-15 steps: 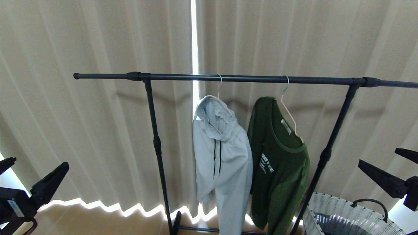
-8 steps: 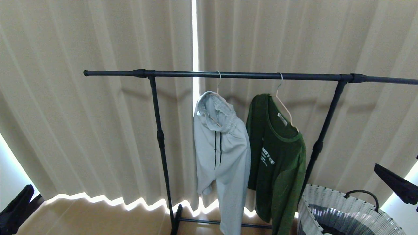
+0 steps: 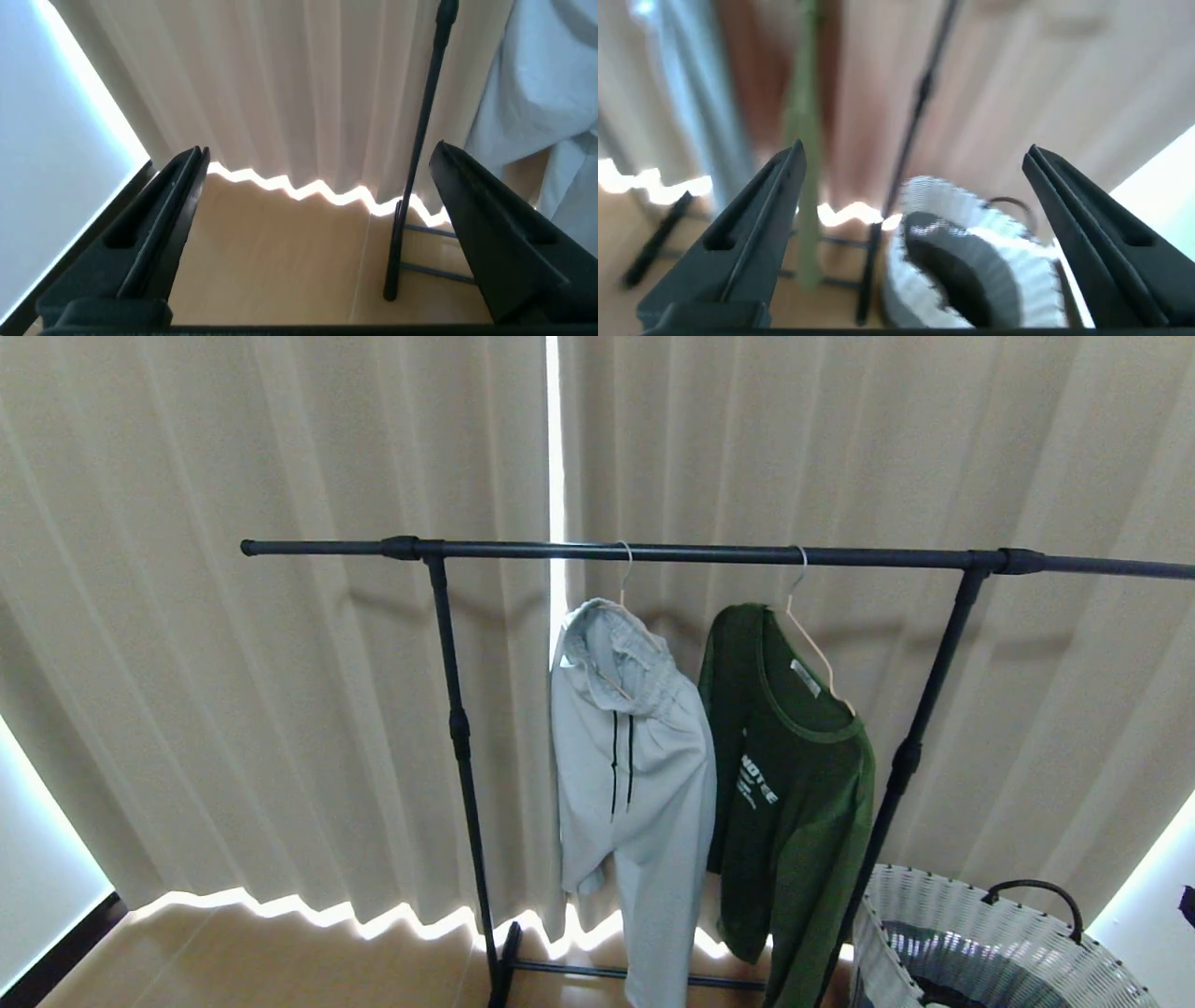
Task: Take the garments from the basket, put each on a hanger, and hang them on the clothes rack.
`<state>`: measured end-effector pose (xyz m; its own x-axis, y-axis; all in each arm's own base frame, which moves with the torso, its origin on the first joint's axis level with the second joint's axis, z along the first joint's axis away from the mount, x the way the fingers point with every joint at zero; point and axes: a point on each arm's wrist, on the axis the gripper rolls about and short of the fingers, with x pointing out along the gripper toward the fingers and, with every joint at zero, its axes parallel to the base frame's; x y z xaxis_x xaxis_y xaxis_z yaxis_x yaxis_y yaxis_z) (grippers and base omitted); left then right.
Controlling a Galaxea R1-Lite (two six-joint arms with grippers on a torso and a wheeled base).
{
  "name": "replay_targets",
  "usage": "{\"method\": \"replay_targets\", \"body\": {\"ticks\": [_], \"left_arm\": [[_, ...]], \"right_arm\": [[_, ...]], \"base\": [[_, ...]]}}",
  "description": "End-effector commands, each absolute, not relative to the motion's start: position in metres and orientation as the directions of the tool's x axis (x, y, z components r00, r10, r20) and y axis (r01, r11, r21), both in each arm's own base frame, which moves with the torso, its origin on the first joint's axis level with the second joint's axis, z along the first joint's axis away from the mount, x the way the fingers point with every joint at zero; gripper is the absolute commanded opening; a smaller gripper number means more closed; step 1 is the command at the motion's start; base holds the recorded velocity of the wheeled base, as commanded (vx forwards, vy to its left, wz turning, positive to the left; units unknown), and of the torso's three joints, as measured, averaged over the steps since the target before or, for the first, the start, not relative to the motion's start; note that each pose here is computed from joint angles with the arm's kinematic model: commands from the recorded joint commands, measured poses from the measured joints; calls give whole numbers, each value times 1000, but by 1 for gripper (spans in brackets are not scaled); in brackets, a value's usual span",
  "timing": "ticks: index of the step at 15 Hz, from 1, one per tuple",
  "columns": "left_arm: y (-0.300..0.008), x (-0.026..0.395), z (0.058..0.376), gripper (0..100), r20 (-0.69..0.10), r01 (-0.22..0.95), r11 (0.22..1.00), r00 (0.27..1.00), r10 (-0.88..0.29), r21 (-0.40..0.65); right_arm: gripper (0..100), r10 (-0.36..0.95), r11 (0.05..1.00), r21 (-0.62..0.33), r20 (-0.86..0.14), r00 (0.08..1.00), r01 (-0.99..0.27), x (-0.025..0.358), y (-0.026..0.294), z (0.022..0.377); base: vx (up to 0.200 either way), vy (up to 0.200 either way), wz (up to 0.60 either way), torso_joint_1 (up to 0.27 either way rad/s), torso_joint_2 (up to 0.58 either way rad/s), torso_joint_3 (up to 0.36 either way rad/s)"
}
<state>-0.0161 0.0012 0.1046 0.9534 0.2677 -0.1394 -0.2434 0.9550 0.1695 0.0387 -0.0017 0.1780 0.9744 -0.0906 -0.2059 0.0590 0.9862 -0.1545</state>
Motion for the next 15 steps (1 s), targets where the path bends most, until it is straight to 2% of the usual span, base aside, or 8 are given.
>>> {"method": "replay_targets", "body": {"ticks": [1, 4, 6, 8, 9, 15], "left_arm": [[1, -20, 85, 100, -118, -251, 954, 955, 272, 164], [0, -19, 80, 100, -129, -231, 961, 959, 251, 151], [0, -19, 80, 100, -129, -224, 963, 961, 243, 150], [-2, -18, 80, 100, -132, -114, 984, 982, 132, 134], [-4, -18, 80, 100, -131, -61, 990, 988, 79, 130], [-4, -18, 80, 100, -131, -36, 991, 990, 53, 127]], "right_arm": [[100, -132, 982, -161, -184, 974, 103, 27, -3, 169], [100, -197, 971, -175, -204, 959, 162, 11, -5, 134], [100, -248, 961, -190, -260, 933, 203, -10, -5, 112], [100, -251, 960, -194, -285, 925, 201, -23, -5, 102], [100, -251, 960, -194, -284, 925, 201, -30, -4, 95], [100, -265, 959, -152, -169, 949, 241, -42, -6, 90]], "base": [[0, 0, 0, 0, 0, 0], [0, 0, 0, 0, 0, 0], [0, 0, 0, 0, 0, 0], [0, 0, 0, 0, 0, 0], [0, 0, 0, 0, 0, 0], [0, 0, 0, 0, 0, 0]]}}
